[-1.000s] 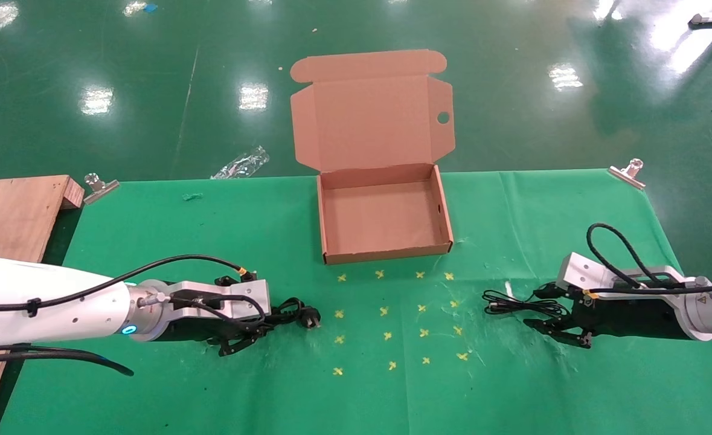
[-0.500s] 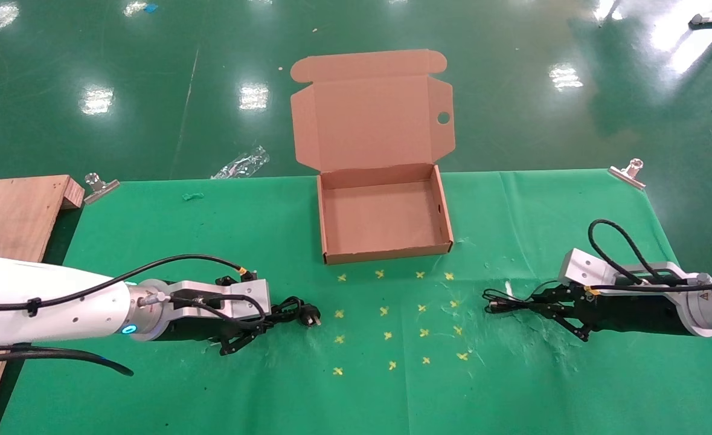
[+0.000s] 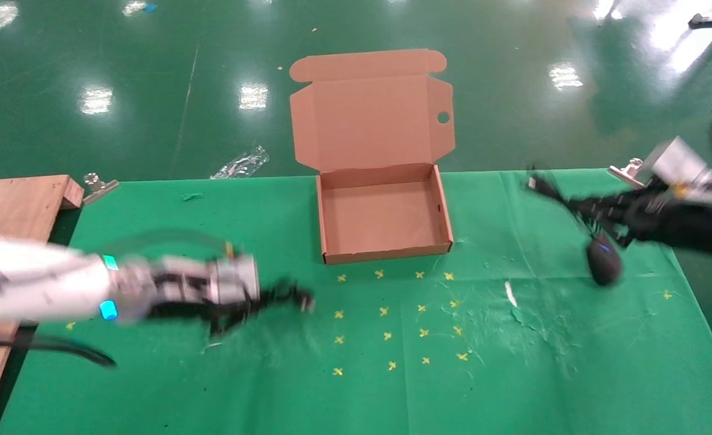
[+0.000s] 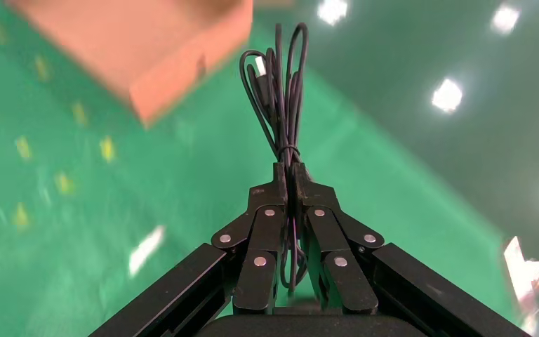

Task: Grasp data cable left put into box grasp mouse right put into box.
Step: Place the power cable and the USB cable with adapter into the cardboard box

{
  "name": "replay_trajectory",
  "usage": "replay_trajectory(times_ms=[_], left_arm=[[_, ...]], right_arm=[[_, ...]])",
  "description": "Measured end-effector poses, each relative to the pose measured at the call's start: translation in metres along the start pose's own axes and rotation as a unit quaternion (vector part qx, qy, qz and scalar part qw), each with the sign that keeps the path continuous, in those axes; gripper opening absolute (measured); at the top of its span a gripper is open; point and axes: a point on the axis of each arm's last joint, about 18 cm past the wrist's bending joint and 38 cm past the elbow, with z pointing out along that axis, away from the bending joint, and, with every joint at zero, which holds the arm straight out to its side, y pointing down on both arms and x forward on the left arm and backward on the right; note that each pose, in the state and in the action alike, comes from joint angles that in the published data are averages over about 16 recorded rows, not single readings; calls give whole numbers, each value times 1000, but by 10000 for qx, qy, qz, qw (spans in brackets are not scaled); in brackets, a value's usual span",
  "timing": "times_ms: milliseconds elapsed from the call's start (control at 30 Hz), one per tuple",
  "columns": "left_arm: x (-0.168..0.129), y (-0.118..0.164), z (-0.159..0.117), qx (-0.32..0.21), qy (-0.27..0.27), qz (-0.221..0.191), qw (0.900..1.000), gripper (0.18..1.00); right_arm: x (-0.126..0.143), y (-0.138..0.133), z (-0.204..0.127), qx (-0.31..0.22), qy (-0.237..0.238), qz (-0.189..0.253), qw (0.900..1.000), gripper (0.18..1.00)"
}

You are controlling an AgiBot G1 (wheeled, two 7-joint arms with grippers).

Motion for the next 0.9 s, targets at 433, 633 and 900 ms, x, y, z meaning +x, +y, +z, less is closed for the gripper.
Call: replay_trajectory(times_ms=[433,633,900], left_arm=[[-37,-126,57,721,-591,523,9943,324],[-24,-156,91,643,-804,890,9907,324],[-20,-162,104,528,-955,1011,9889,346]], right_arm=[[0,-89,-57,835,283,-325,9956,197],[-10,-119,-79,1023,407,-387,9932,196],[-25,-135,-80,1207,405,-296,9914,196]])
